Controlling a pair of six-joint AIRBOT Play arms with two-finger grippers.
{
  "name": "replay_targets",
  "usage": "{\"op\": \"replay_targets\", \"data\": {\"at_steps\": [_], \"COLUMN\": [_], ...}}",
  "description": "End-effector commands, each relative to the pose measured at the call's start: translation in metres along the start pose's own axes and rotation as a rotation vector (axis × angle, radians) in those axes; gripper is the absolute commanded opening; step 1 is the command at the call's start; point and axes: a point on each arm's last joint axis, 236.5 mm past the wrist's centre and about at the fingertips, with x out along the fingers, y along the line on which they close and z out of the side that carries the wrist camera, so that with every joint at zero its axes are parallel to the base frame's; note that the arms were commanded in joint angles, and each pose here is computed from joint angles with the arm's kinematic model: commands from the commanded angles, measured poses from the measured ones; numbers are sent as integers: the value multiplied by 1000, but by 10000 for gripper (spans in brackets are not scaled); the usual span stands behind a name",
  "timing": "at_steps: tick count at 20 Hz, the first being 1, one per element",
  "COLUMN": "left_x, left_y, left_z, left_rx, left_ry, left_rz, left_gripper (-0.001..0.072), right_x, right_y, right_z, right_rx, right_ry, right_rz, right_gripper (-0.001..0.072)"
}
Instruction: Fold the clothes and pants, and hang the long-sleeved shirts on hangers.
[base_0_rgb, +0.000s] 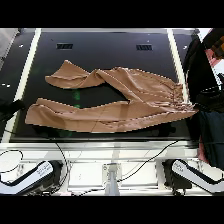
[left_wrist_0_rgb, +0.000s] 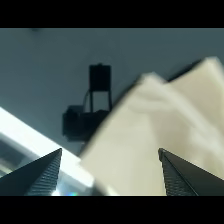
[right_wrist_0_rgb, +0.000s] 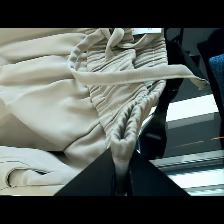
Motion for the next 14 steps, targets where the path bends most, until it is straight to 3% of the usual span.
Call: {"op": "replay_targets", "data": {"at_steps": [1, 2, 4, 6, 7, 8, 10, 14], "left_x": [-10, -5, 3, 12, 16, 20, 23, 31], "left_y": [26, 21, 12, 16, 21, 25, 26, 24], "left_z": [-31, -45, -62, -75, -83, -87, -84, -86], "left_rx": [-20, -75, -186, -290, -300, -301, -306, -280], "left_ry": [42, 55, 44, 41, 50, 52, 35, 49], "left_rz": [-90, -176, -312, -341, -325, -307, -295, -272], "left_gripper": [695, 682, 557, 484, 484, 419, 93, 92], "right_x": [0, 0, 0, 0, 0, 0, 0, 0], "right_y": [0, 0, -1, -1, -1, -1, -1, -1], "right_z": [0, 1, 3, 4, 4, 5, 6, 6], "right_rx": [1, 1, 1, 1, 1, 1, 1, 1], "right_ry": [-1, -3, -13, -18, -19, -20, -25, -26], "right_rz": [0, 0, -3, -4, -4, -4, -5, -6], "right_gripper": [45, 44, 44, 44, 44, 45, 44, 44]}}
